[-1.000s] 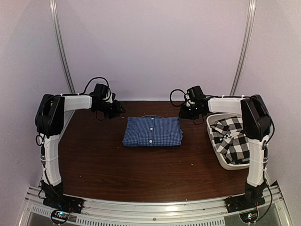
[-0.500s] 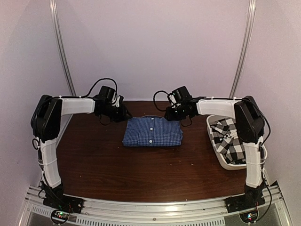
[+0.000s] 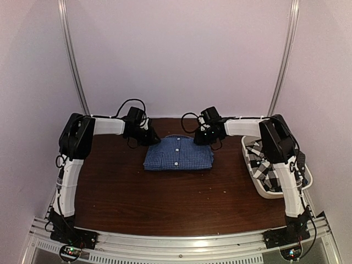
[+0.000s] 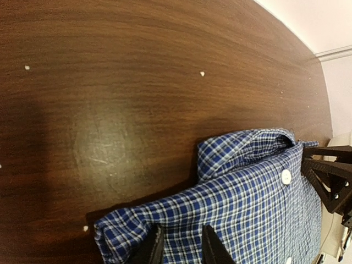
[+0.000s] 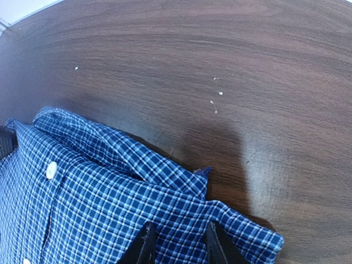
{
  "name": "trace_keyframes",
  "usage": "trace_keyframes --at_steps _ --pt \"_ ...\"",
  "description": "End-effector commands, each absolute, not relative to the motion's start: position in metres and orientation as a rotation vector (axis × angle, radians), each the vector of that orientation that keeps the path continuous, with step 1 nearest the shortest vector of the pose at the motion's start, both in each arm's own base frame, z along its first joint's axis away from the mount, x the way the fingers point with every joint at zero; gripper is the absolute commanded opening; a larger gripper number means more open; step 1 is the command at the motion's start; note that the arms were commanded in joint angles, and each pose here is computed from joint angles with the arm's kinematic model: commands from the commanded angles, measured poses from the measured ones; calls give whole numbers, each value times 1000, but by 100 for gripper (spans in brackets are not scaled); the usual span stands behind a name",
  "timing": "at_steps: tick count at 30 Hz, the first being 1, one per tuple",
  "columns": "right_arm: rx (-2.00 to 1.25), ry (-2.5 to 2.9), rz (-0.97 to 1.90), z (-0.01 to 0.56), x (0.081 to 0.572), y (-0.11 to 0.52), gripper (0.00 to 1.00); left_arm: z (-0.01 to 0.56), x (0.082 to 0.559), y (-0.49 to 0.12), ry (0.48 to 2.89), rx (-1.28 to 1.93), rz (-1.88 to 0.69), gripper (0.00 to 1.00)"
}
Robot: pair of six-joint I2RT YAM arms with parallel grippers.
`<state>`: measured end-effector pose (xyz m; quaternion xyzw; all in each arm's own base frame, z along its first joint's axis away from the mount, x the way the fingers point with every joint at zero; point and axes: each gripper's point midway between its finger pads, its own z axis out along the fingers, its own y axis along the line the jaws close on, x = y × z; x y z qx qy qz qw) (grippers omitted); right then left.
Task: Fold and stack the long sleeve shirts
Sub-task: Smooth out the square-folded shirt at the center of the board.
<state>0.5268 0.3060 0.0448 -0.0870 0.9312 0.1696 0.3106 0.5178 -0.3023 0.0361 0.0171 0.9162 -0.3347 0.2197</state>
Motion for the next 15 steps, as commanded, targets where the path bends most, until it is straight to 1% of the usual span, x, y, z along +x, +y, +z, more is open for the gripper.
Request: trace_keyframes --at_steps 1,3,8,11,12,15 --pt "-214 2480 427 49 530 296 34 57 535 -298 2483 41 -908 25" --pt "-216 2473 406 58 529 292 35 66 537 -293 2478 35 -888 26" --pt "-235 2442 399 92 518 289 40 103 536 -274 2430 25 -860 31" --pt "-251 2419 400 111 505 288 42 118 519 -268 2428 33 -868 36" --pt "-255 2407 411 121 499 288 43 119 512 -266 2435 39 -877 38" --pt "-275 2409 421 126 479 289 43 115 488 -264 2470 55 -914 44"
